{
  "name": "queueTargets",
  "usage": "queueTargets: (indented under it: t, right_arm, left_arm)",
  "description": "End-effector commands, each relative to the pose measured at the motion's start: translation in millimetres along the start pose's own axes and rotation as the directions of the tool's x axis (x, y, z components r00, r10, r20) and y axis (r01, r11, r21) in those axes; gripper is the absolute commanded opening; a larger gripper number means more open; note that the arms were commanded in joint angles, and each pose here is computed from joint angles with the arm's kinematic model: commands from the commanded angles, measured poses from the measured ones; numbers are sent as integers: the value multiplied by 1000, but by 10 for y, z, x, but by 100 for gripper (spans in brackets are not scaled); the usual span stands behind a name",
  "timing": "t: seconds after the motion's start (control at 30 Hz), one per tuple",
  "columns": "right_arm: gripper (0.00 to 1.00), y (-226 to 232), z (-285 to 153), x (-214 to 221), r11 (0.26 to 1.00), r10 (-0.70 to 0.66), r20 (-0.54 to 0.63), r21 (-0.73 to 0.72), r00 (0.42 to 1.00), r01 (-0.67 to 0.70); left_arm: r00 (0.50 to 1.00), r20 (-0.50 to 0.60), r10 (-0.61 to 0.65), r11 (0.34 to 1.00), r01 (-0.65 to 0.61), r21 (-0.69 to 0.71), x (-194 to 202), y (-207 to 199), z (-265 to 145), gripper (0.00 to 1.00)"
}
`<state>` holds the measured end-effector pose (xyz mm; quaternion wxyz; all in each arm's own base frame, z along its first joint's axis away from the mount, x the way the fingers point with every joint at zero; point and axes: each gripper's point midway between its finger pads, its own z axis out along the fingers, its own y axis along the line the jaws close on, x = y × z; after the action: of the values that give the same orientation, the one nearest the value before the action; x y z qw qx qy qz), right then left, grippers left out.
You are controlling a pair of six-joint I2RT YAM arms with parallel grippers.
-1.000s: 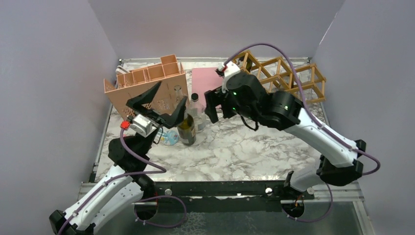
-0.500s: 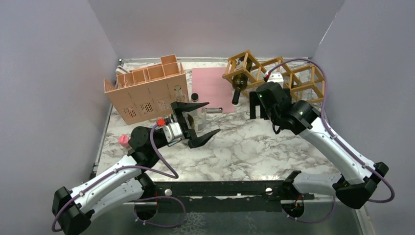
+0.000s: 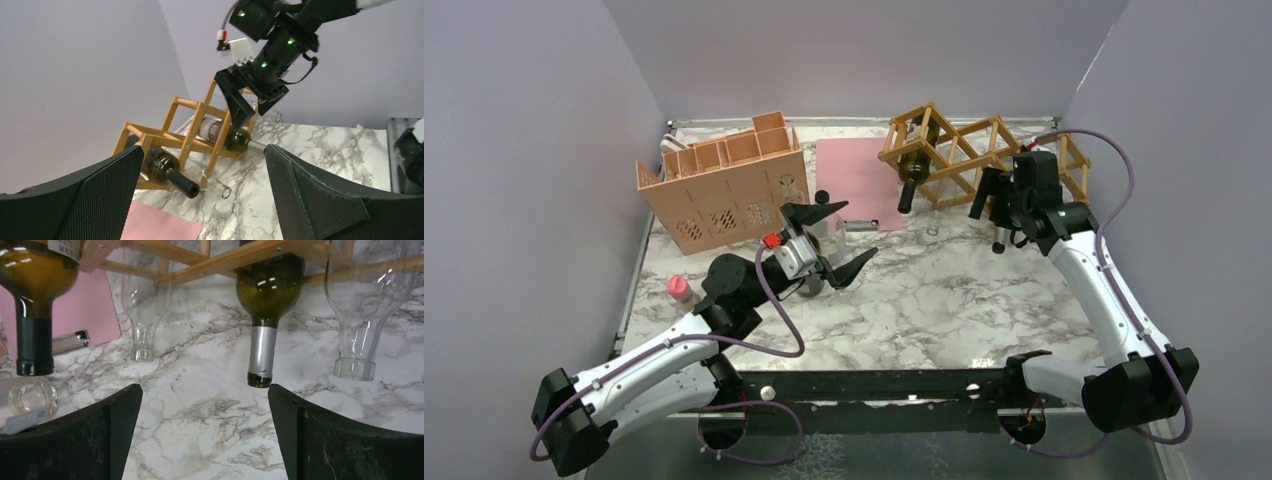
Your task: Take the wine bottle off the wine rack
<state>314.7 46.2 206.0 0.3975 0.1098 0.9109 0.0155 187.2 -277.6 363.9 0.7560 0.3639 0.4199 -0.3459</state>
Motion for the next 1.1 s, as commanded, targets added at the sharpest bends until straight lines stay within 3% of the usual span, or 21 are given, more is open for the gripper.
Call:
queueTargets:
  t: [0.0,0.17,0.47,0.83,1.07]
  right_arm:
    - [100,64,-24,-283,996,54,94,-74,994,-47]
    - [100,-208,39,-409,975,185,134,-148,974,-165]
    - [100,-576,-7,-542,965,258,286,-112,923,-235]
    - [100,-1180,232,-369,934,347,294,-26,890,-356]
    - [87,-1156,486,-230,925,380,245,-126,892,-359]
  left_arm:
    - [1000,-25,-7,993,4,-118,42,200,-15,99]
    - [998,-64,-27,982,15,-188,125,321,-21,98]
    - [995,-85,-47,978,29,-204,180,340,-13,98]
    - [997,-68,-44,975,28,-219,104,367,-36,97]
    - [996,-63,-67,978,53,-199,100,316,-10,95]
